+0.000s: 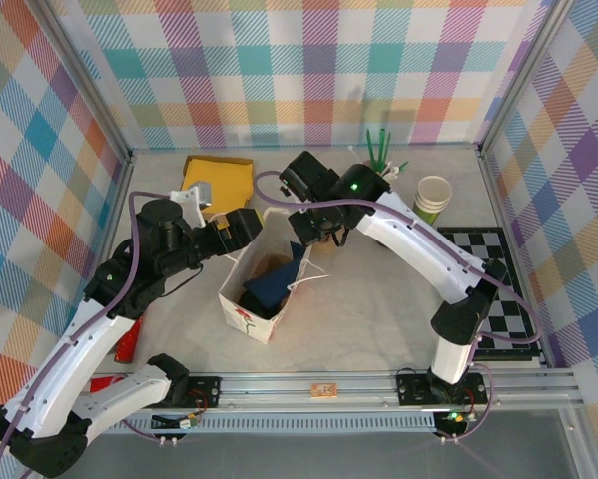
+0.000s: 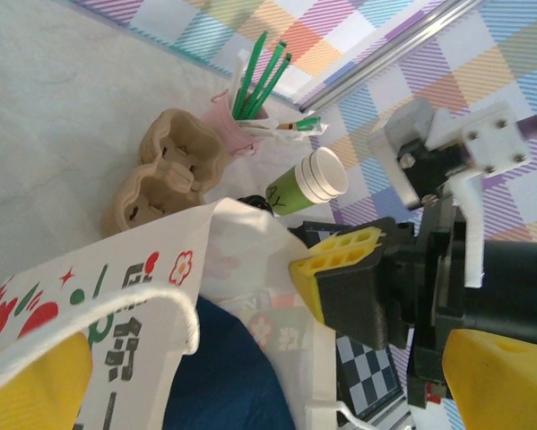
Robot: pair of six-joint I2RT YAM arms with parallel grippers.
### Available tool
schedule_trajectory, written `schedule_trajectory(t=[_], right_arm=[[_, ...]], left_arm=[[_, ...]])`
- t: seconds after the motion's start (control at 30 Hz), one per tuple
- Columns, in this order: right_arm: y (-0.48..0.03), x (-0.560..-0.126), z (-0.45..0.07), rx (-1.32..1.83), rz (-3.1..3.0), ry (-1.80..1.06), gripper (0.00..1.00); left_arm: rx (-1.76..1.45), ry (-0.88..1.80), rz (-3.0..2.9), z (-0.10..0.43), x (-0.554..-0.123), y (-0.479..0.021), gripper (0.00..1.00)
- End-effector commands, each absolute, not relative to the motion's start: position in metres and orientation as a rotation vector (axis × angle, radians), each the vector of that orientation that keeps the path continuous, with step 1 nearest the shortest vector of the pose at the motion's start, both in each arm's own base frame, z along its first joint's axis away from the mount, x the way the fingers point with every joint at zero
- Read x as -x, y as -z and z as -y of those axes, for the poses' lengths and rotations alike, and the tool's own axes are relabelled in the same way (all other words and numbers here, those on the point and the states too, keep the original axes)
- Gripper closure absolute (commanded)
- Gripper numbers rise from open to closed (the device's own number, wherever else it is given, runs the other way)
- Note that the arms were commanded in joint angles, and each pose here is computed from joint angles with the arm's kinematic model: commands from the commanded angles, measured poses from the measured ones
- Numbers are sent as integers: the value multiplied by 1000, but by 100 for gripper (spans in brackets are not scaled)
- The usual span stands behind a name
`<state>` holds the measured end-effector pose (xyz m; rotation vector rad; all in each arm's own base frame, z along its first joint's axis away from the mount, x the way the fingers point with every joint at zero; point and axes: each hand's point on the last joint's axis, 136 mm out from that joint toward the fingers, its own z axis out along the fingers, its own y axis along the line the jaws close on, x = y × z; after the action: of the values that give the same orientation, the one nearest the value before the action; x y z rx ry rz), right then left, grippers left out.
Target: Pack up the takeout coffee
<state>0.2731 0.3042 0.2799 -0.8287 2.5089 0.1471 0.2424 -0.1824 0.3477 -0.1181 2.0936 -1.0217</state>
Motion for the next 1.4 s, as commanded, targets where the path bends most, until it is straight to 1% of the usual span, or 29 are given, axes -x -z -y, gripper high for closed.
schedule_trajectory(t=[0.0, 0.37, 0.63, 0.77, 0.8, 0.87, 0.9, 1.0, 1.03, 1.07, 1.2, 1.33, 1.37], right_arm=[[-289, -278, -298, 816, -2492, -115, 100], [-285, -285, -307, 891, -2501, -123, 100], [-281, -300, -315, 939, -2528, -110, 100], [-287, -307, -323, 946, -2505, -136, 96], [-289, -309, -325, 945, -2498, -152, 93], [-295, -313, -328, 937, -2486, -175, 83], [-296, -315, -330, 935, -2479, -184, 75], [-304, -314, -334, 936, -2458, -236, 59], [-307, -314, -335, 938, -2448, -256, 50], [-311, -313, -336, 936, -2437, -272, 44], [-337, -310, -336, 909, -2369, -342, 32], [-371, -305, -324, 853, -2295, -376, 31], [-379, -303, -319, 833, -2279, -379, 30]], left_arm=[[91, 998, -2104, 176, -237, -351, 0], [98, 894, -2128, 155, -236, -352, 0], [126, 803, -2141, 133, -230, -354, 0], [205, 802, -2099, 116, -227, -364, 0], [231, 811, -2077, 111, -228, -367, 0], [255, 851, -2049, 108, -228, -374, 0], [263, 876, -2044, 108, -230, -377, 0], [311, 866, -2033, 98, -238, -382, 0], [346, 847, -2027, 90, -242, -382, 0], [376, 840, -2021, 84, -247, -381, 0], [531, 851, -1977, 55, -264, -377, 1], [677, 831, -1912, 18, -276, -374, 23], [714, 826, -1903, 9, -281, -369, 26]])
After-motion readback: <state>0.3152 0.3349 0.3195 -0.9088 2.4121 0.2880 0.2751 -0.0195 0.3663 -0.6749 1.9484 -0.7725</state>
